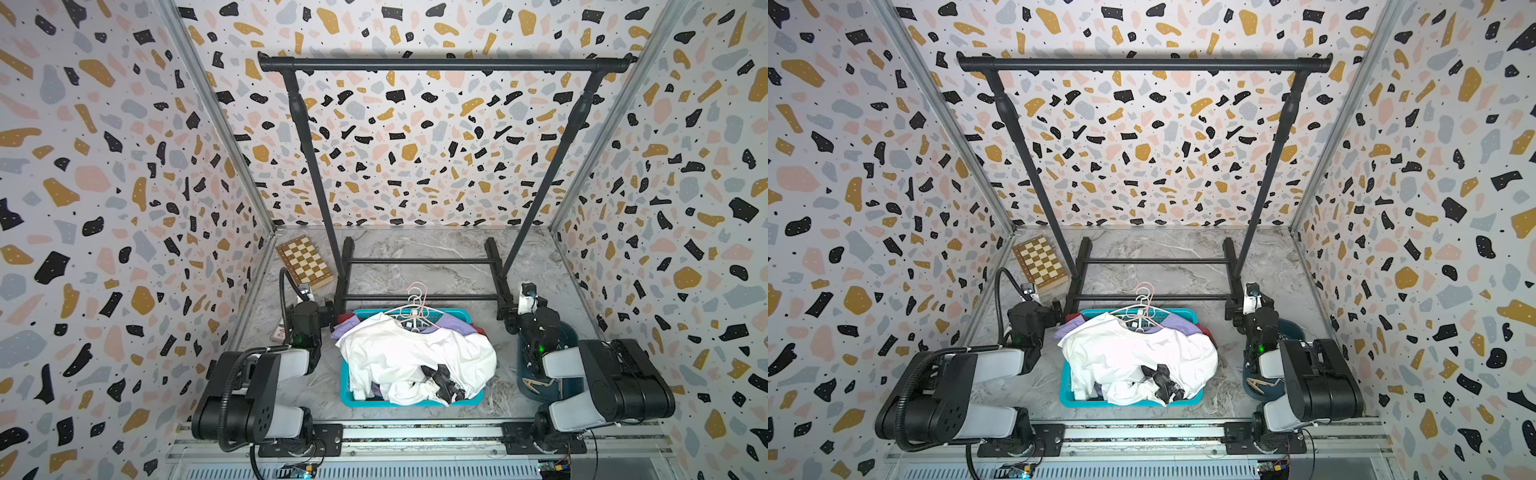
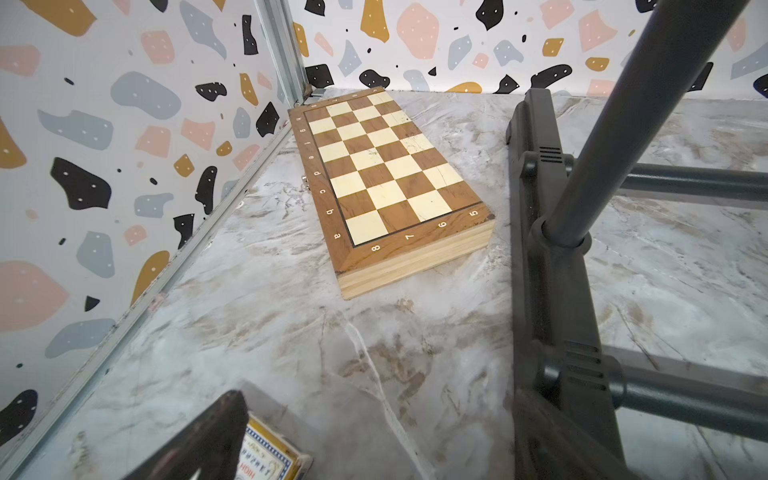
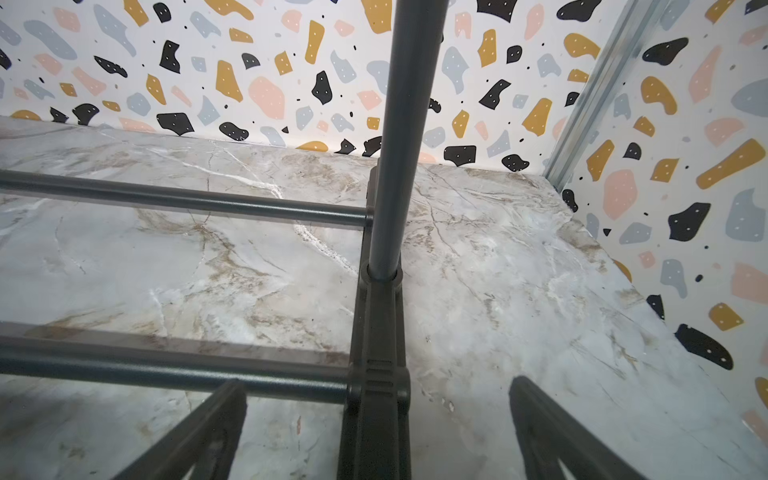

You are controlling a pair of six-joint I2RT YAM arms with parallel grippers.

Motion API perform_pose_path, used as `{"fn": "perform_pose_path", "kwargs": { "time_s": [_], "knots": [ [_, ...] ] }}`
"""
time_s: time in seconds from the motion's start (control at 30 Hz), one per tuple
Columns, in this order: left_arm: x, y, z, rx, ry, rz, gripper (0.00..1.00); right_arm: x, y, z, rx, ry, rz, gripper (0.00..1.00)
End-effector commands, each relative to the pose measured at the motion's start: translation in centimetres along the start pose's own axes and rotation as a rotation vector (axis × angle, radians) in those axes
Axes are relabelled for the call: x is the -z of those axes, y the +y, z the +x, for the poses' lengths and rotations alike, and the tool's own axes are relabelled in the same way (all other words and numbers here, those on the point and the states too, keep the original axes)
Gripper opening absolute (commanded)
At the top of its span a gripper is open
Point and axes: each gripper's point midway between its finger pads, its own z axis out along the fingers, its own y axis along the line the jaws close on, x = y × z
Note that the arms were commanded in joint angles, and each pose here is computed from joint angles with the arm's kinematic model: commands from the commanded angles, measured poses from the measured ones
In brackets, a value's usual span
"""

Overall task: Use clothespins to secure the t-shirt on both sides of the hanger
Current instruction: Pick up the hanger from the basket.

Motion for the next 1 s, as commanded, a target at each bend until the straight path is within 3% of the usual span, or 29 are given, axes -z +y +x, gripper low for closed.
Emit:
{"fn": "perform_pose_path", "kwargs": {
  "time_s": [0.0,0.63,0.97],
  "knots": [
    [-0.3,0.0,-2.1,0.005,-0.063,-0.014,0.99,-0.3,0.1,-1.4,0.005,-0.041,-0.005,0.99],
    [-0.3,0.0,-2.1,0.005,-0.065,-0.012,0.99,-0.3,0.0,-1.3,-0.003,-0.039,-0.006,1.00],
    [0.4,-0.2,-2.8,-0.014,-0.082,-0.019,0.99,0.2,-0.5,-3.2,0.034,-0.017,0.138,1.00]
  ]
}}
